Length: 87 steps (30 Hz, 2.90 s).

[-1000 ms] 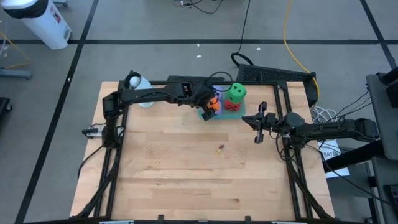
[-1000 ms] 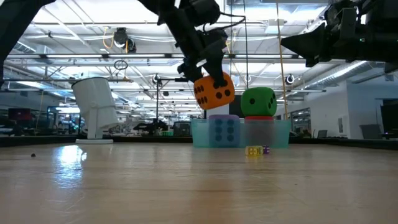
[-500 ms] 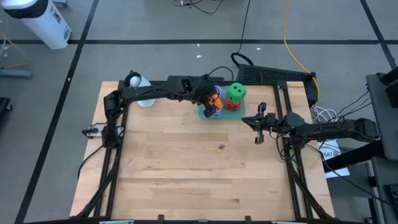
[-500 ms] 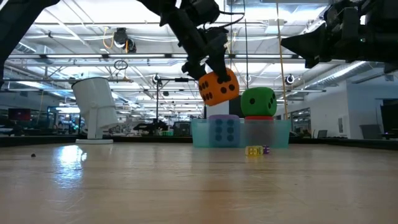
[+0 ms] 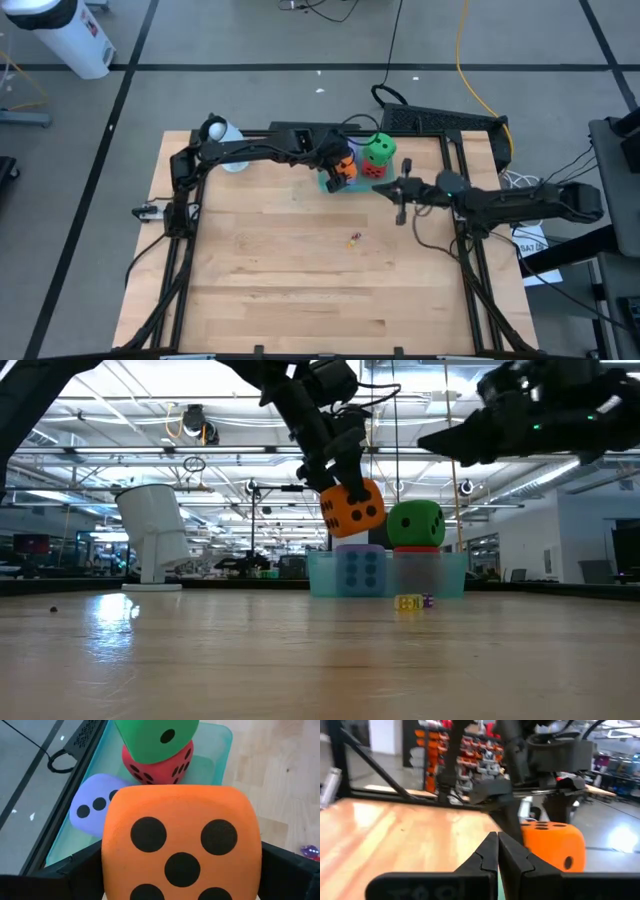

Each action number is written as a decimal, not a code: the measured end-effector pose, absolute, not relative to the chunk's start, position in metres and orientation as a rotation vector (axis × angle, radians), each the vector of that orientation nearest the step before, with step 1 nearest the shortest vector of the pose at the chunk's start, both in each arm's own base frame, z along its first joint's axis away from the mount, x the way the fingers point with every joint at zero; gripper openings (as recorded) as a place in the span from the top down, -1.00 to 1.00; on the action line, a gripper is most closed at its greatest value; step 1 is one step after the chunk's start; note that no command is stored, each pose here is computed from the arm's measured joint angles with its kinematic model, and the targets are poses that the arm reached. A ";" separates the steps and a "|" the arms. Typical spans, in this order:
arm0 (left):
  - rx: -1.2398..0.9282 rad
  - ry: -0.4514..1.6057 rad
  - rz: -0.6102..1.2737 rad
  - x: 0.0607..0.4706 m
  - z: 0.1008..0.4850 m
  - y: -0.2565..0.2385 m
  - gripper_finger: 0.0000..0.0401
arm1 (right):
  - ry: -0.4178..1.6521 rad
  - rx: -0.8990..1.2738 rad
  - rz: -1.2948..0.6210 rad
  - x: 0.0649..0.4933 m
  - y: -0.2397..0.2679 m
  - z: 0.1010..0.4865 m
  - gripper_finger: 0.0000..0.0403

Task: Pick & Place Dice
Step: Put the large orange die into the bin

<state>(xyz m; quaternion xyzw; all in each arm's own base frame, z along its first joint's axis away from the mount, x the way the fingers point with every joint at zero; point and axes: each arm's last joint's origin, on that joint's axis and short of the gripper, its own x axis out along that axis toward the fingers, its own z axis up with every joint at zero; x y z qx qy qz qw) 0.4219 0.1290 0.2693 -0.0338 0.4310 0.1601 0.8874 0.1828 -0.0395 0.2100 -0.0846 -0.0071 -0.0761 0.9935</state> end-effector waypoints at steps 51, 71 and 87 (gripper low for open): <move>0.107 0.868 0.253 0.437 0.258 0.124 -0.99 | 0.257 -0.260 -0.133 0.261 -0.122 0.201 1.00; 0.099 0.865 0.255 0.437 0.264 0.124 -0.99 | 0.328 -0.212 -0.163 0.257 -0.125 0.194 1.00; 0.119 0.855 0.257 0.438 0.265 0.124 -0.99 | 0.331 -0.196 -0.169 0.257 -0.125 0.193 1.00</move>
